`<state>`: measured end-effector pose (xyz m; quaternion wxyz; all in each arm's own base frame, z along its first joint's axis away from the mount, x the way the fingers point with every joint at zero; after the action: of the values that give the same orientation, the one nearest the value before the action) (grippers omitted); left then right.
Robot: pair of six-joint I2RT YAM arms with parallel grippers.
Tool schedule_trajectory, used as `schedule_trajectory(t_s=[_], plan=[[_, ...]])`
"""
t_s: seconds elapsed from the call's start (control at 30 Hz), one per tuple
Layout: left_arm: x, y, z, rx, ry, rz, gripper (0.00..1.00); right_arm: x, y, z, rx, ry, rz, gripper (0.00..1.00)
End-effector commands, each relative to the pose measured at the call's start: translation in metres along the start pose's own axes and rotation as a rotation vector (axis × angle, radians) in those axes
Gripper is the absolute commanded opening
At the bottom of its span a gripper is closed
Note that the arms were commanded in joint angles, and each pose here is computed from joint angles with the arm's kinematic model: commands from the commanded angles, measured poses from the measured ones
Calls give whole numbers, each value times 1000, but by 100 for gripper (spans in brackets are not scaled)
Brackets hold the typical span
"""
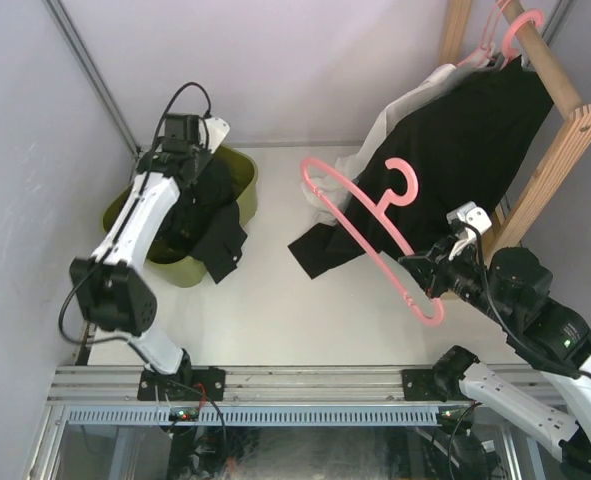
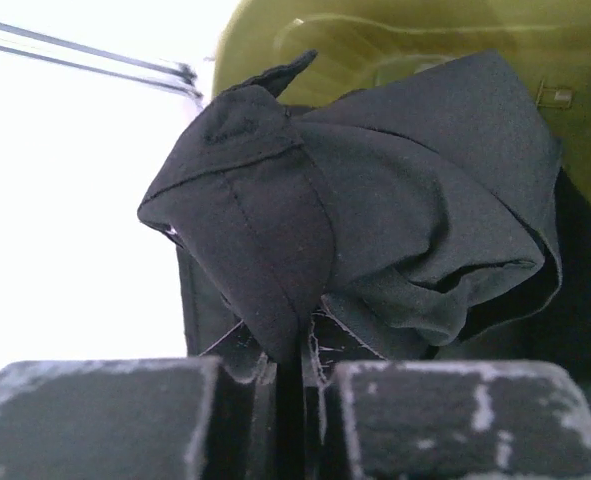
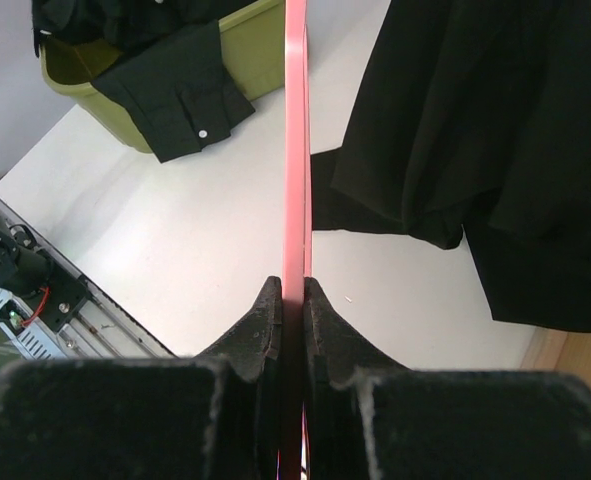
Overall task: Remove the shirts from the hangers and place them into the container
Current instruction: Place the shirt in the bin.
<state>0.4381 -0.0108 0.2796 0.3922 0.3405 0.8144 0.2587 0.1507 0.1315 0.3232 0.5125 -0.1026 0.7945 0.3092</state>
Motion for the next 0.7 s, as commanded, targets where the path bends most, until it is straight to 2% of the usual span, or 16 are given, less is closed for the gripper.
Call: schedule_trajectory(t_s=[0.0,0.03,0.07,0.1,0.17,0.2,0.3,0.4,0.5,0.67], plan=[[21,-27,47,82,159,-14,16,-13,2,-4,-8,-60,-4,0],[22,-28,45,72,187,-53,27,-12,2,-4,-6,-58,-3,0],[21,-25,41,58,203,-102,46,-11,2,-4,-5,-56,-2,0],[19,-22,35,52,204,-139,57,-11,1,-5,-3,-54,0,0],[7,-12,16,50,147,-199,63,-11,1,-4,-2,-53,1,0],[-1,-4,3,36,96,-230,74,-11,1,-4,-1,-53,1,0],[-19,21,-40,-42,-47,-337,88,-11,1,-2,-1,-49,-1,0],[-36,24,-85,-5,-187,-444,93,-11,2,2,-5,-46,5,0],[-37,-6,-115,111,-256,-521,92,-10,5,8,-20,-39,12,0],[-23,-110,-139,317,-267,-506,89,-10,5,11,-14,-38,24,0]])
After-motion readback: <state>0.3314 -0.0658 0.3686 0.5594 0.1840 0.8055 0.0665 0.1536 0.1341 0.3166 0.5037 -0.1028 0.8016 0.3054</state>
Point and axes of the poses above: each gripper's point midway between its finger pads, its own z axis out along the fingers, its own y axis along the line the jaws close on, x = y × z, the point moved 1 cm from there along -z, back along the fingers, and after that the axes turned 11 degrees about z, right-handed, at the moved point
